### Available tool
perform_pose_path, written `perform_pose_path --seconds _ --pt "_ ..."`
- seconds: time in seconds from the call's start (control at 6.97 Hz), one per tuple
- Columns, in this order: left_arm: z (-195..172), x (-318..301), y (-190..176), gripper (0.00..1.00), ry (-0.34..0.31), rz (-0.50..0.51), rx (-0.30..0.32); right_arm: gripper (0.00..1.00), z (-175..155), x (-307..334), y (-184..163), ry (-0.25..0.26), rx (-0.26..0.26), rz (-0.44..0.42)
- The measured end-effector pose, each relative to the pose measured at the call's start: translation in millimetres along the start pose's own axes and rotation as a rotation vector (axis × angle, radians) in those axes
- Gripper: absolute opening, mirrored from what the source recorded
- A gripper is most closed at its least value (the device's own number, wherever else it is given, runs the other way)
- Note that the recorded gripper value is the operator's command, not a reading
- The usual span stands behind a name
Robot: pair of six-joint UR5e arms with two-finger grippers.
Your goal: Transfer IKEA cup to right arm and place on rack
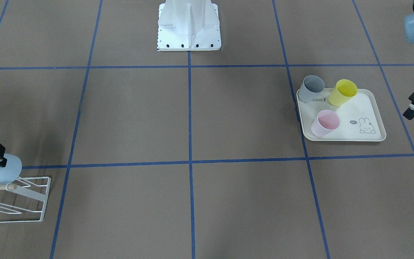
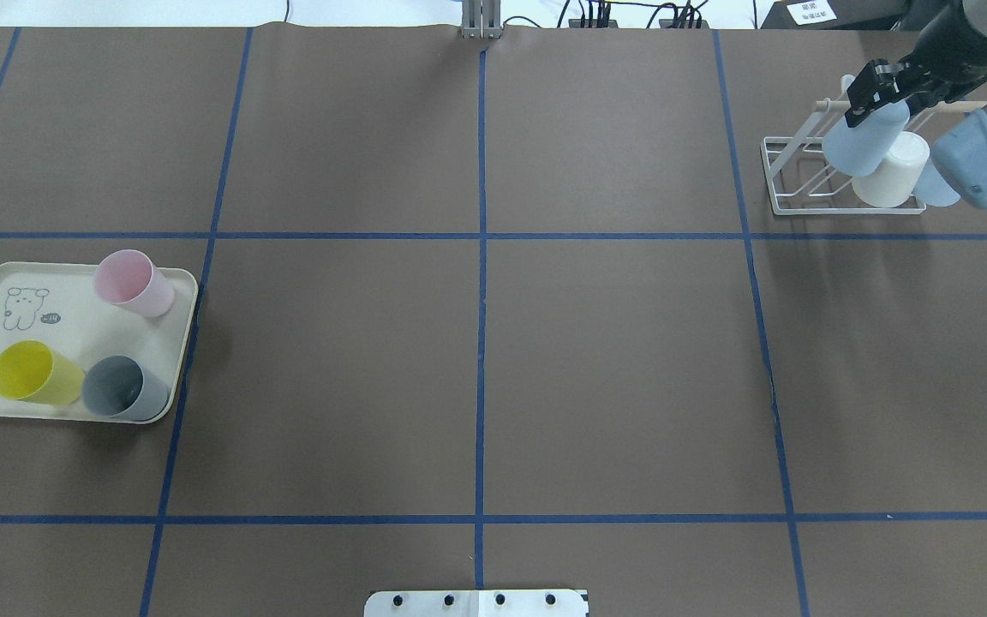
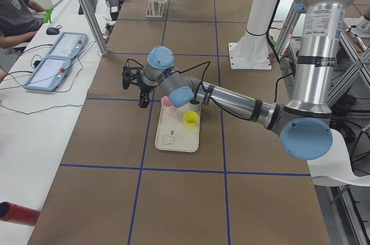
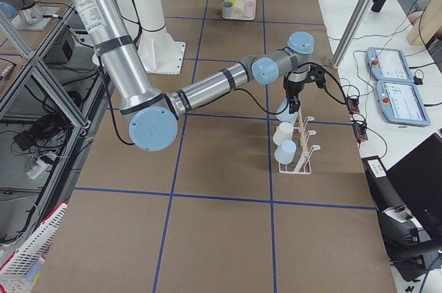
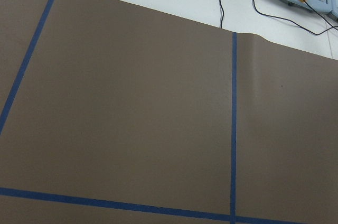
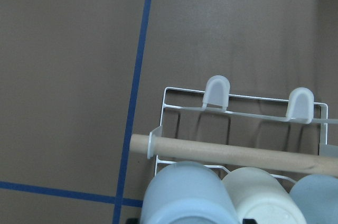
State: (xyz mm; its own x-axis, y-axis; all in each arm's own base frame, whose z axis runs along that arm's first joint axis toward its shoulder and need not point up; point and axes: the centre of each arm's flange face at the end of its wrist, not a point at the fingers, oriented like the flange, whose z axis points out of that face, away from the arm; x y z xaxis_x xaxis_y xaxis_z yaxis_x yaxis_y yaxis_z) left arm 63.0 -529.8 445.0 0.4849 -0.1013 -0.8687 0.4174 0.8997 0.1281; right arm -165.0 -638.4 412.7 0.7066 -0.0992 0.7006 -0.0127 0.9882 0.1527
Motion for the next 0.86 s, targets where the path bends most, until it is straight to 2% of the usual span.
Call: perform_pose_path --seconds 0.14,0.29,0.43,0.86 --pt "-1 1 0 1.0 0.001 0.001 0.001 0.46 6 3 -1 0.003 -0.009 0.005" --pt "-1 1 0 1.0 0.002 0.001 0.002 0.74 11 5 -1 0.005 -0.016 0.008" --pt "-2 2 1 1.0 0.003 0.0 0.002 0.99 17 5 -1 0.006 -0.022 0.007" --pt "-1 -2 4 1.0 -0.002 -0.01 -0.003 0.99 24 2 -1 -0.003 -0.017 -0.009"
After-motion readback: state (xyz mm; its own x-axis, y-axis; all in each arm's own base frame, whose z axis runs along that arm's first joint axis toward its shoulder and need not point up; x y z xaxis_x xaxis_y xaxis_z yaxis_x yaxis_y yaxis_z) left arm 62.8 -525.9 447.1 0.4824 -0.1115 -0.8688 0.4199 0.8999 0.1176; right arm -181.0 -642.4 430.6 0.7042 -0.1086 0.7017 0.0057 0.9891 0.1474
